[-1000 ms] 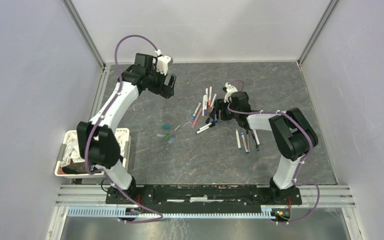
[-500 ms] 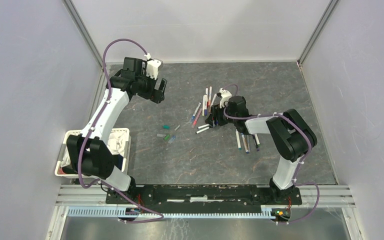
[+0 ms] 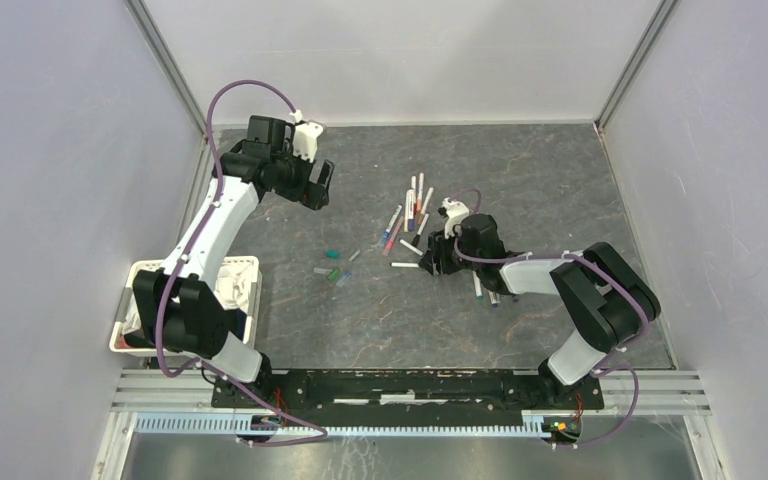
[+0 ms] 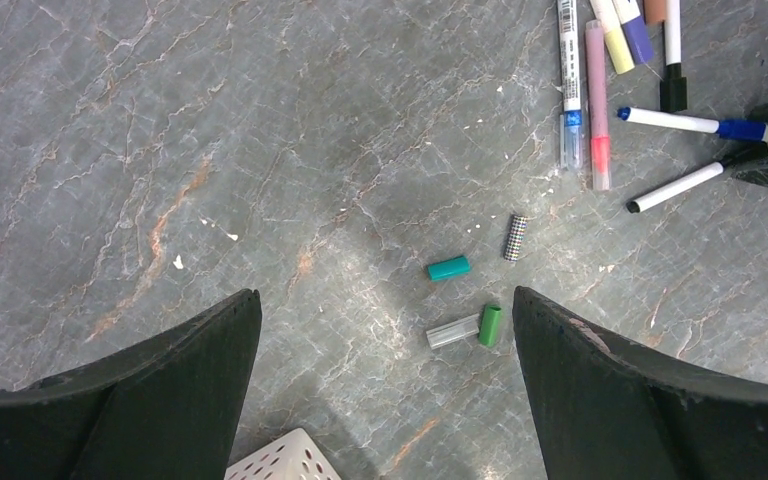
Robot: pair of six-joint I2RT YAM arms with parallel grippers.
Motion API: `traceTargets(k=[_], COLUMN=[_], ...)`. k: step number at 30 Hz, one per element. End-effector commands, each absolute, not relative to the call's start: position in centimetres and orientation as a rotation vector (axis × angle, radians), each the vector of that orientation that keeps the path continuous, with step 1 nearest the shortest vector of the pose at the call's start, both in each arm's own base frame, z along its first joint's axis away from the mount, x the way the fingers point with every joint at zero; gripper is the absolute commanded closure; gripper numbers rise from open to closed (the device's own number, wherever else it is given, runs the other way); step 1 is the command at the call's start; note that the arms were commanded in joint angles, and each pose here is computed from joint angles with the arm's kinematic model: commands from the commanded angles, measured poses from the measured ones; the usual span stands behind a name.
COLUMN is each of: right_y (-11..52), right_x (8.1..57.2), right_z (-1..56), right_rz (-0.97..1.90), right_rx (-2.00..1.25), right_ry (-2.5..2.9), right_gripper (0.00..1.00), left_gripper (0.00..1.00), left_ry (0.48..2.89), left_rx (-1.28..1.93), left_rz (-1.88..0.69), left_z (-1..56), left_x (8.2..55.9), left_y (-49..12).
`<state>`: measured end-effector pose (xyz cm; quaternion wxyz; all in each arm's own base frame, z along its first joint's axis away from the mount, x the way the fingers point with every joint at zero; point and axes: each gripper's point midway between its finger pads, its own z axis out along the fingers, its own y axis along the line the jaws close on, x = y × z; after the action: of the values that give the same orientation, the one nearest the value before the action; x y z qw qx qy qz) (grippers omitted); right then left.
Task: Open the pen caps
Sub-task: Adjust the pen at the center of the board, then pick up the pen from the center of the board.
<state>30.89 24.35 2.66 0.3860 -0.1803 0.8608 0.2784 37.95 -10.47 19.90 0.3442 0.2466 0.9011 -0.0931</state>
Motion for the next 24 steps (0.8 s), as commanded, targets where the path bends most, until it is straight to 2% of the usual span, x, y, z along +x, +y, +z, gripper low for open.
traceTargets(k=[1, 12, 24], right_y=[23.9, 25.2, 26.3], right_x=[32.8, 35.3, 35.2], right_z=[3.1, 2.9, 1.5], right_rz=[0.597, 0.480, 0.269], right_rx=[-0.451, -0.530, -0.689], right_ry=[2.208, 2.233, 2.264], right_gripper=[0.45, 0.53, 0.58], left_gripper=[0.00, 0.00, 0.00], left_ry=[2.280, 2.251, 2.071], left_rx=[0.668, 0.666, 0.629], left_rz=[-0.258, -0.265, 0.011], left_z=[22.0, 22.6, 28.5], left_x=[37.5, 37.7, 37.6], left_y=[-10.8, -11.0, -7.4])
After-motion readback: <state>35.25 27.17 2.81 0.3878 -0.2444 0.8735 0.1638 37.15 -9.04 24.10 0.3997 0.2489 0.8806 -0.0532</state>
